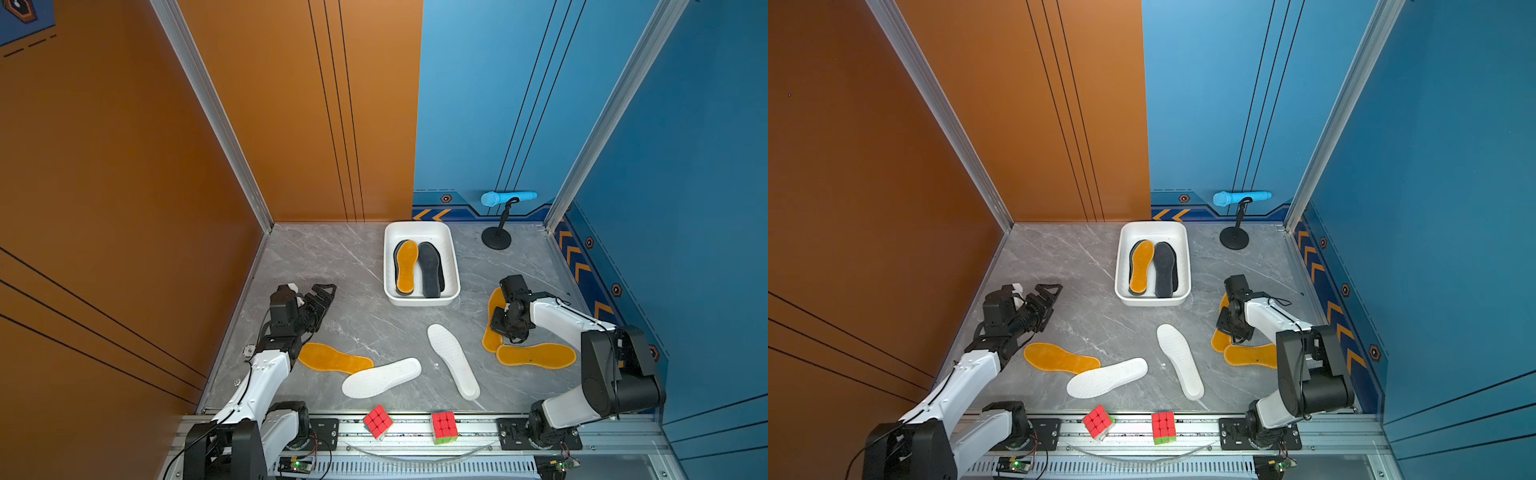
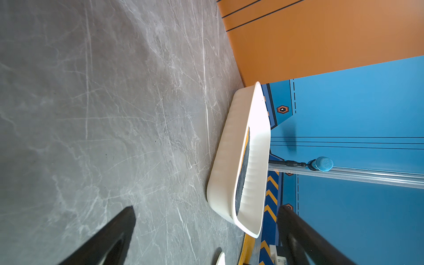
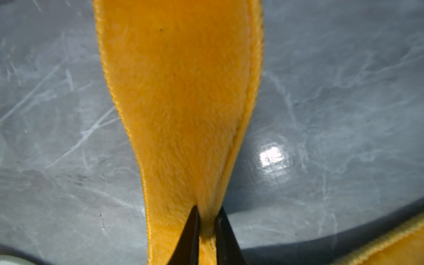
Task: Put the insoles into the storage box
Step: Pick up the insole from the center of the board, then place the insole in the storage box.
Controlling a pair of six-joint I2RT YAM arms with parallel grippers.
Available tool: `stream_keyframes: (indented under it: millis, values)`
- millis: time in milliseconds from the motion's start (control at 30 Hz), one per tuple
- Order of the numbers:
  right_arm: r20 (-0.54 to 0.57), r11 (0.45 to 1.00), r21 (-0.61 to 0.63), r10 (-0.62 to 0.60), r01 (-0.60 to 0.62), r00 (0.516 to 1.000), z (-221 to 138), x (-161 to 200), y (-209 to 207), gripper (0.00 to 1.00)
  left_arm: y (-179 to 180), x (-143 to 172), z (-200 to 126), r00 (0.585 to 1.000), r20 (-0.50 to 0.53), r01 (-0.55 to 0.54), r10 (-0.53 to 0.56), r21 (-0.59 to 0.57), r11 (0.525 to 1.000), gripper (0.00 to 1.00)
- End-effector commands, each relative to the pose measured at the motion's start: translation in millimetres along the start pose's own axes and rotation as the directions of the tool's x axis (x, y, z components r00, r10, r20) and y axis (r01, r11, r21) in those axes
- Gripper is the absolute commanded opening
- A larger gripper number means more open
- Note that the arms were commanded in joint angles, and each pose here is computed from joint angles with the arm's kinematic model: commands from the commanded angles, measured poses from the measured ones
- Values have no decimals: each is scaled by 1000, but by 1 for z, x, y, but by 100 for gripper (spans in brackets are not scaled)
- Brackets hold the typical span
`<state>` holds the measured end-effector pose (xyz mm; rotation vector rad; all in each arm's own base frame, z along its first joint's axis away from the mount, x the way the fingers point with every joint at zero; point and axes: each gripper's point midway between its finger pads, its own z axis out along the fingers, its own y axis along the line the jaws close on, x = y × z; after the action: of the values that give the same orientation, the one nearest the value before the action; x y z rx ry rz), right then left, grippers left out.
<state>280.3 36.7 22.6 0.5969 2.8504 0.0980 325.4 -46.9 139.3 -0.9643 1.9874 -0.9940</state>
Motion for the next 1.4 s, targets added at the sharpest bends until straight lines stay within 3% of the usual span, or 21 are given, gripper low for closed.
stream_keyframes:
  millis: [0,167,533,733,1100,1167,1367]
  values:
    - [87,998,-58,-15,20,996,-8,-11,8,9,-10,-5,-3,1000,17,-15,15,9,1000,98]
    - [217,991,-117,-35,62,976,-31,-26,16,0,-9,-4,-3,1000,16,-14,14,9,1000,98]
    - [489,954,-197,-102,224,866,-110,-52,29,0,-10,-3,-3,1000,15,-14,14,11,1000,98]
    - [557,903,-278,-125,326,821,-154,-62,56,0,-10,-4,-3,1000,14,-14,14,11,1000,98]
    - [572,789,-238,-358,567,738,-197,-74,166,0,-8,-2,-4,1000,12,-10,10,15,1000,98]
    - [544,777,-215,-408,591,734,-189,-75,187,0,-8,-2,-4,1000,13,-10,10,17,1000,98]
    - [385,793,-171,-492,585,780,-128,-85,224,0,-11,-3,-10,1000,22,-15,15,22,1000,98]
